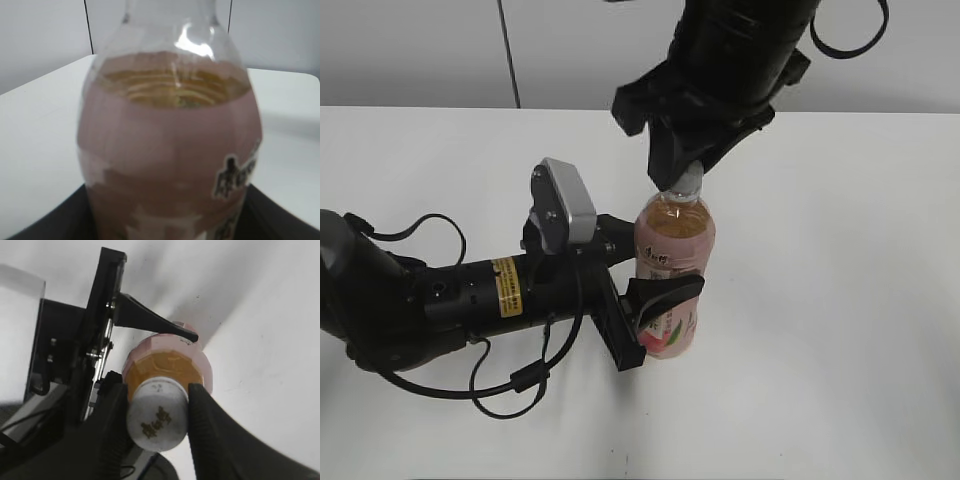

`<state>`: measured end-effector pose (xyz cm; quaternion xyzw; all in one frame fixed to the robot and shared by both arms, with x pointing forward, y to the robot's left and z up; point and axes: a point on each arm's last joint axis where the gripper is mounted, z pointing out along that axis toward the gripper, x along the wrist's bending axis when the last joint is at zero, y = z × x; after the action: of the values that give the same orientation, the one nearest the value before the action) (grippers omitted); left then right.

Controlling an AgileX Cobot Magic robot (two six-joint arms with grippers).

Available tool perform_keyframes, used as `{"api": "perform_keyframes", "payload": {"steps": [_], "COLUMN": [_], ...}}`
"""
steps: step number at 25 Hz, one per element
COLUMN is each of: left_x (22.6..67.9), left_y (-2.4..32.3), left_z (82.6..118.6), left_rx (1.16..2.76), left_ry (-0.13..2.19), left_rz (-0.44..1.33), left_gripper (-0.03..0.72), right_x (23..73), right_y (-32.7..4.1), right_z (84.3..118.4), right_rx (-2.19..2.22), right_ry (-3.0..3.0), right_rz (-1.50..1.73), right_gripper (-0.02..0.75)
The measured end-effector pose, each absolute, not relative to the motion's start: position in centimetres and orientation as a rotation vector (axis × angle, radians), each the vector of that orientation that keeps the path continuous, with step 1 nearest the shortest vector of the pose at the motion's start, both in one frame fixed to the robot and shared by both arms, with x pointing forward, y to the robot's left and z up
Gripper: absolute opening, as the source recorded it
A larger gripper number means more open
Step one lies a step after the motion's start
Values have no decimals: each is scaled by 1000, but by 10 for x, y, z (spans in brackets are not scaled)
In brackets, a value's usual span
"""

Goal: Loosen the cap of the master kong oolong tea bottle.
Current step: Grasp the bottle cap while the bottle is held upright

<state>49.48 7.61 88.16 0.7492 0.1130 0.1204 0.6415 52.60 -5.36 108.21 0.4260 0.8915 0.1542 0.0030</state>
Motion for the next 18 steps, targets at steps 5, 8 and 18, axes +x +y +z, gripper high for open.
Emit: {"api": "perform_keyframes", "payload": {"steps": [5, 8, 18], "left_x": [495, 495, 496], "left_y": [76, 76, 76], "left_z": [882, 882, 882], "left_rx": [1708, 1708, 1705], "left_ry": [258, 257, 267], "left_rz": [274, 274, 280], "left_gripper": [390, 390, 390], "right_x": [526, 526, 526], "right_y": [-53, -53, -50], "right_z": [1082, 1082, 1082], "right_rx": [779, 377, -631], "right_ry": [2946, 2988, 2847], "right_rz": [474, 456, 412], "right_gripper": [274, 274, 274]}}
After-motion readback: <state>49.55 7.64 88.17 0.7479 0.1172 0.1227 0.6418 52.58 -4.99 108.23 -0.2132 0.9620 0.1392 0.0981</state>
